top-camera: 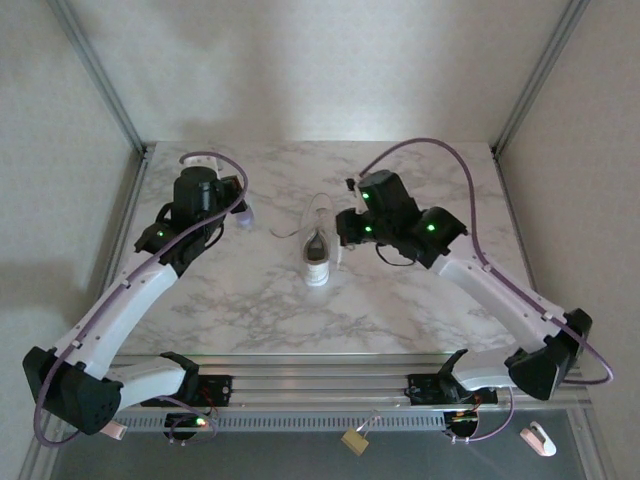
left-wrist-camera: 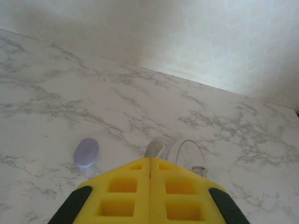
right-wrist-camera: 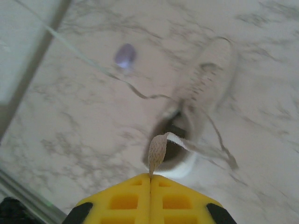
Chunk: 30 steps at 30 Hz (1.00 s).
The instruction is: Tie the shoes
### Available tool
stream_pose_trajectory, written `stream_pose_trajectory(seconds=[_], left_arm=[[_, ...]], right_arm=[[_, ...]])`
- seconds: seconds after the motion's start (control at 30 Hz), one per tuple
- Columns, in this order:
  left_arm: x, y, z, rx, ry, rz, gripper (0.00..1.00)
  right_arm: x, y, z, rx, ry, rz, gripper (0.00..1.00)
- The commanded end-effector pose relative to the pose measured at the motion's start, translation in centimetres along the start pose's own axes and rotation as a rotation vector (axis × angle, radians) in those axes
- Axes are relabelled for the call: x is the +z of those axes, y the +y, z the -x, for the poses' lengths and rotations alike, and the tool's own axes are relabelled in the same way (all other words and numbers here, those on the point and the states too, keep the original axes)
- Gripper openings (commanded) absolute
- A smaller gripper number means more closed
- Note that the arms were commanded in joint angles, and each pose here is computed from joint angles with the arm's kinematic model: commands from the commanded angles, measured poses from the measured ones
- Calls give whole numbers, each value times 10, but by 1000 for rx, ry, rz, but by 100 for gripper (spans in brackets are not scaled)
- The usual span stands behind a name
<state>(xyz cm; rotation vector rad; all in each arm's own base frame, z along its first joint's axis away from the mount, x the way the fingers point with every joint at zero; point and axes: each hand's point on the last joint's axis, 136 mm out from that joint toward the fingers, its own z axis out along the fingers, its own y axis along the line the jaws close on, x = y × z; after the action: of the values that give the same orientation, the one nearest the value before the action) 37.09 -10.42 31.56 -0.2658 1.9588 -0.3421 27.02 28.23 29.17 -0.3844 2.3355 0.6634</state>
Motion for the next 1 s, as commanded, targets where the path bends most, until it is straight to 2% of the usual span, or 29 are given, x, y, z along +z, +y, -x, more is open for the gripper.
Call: stream_pose_trajectory(seconds=[0.0,0.3,0.53,0.57,0.67,0.7,0.77,0.87,0.97], left_arm=[[-17,-1,24,-52,-44,-33,0],[-24,21,39,-95,-62,-3,0],[-21,30,34,-107,-52,2,0],[-21,30,33,-105,-50,0,0],[-20,28,28,-101,-36,-15,0],[-20,27,27,-101,-31,-21,0],[-18,24,24,-98,-16,-40,0],[-17,13,21,-94,8,-84,0],[-16,-10,14,-80,31,-134,0]], right_arm=[[21,31,5,-33,14,53,0],[94,110,7,-43,60,185,0],[148,104,-21,16,161,138,0],[155,104,-28,21,184,142,6],[160,104,-37,14,215,154,39],[156,104,-34,6,200,155,44],[139,99,-20,-24,126,140,61],[106,71,4,-40,-22,27,72],[72,14,16,41,-141,-157,75]])
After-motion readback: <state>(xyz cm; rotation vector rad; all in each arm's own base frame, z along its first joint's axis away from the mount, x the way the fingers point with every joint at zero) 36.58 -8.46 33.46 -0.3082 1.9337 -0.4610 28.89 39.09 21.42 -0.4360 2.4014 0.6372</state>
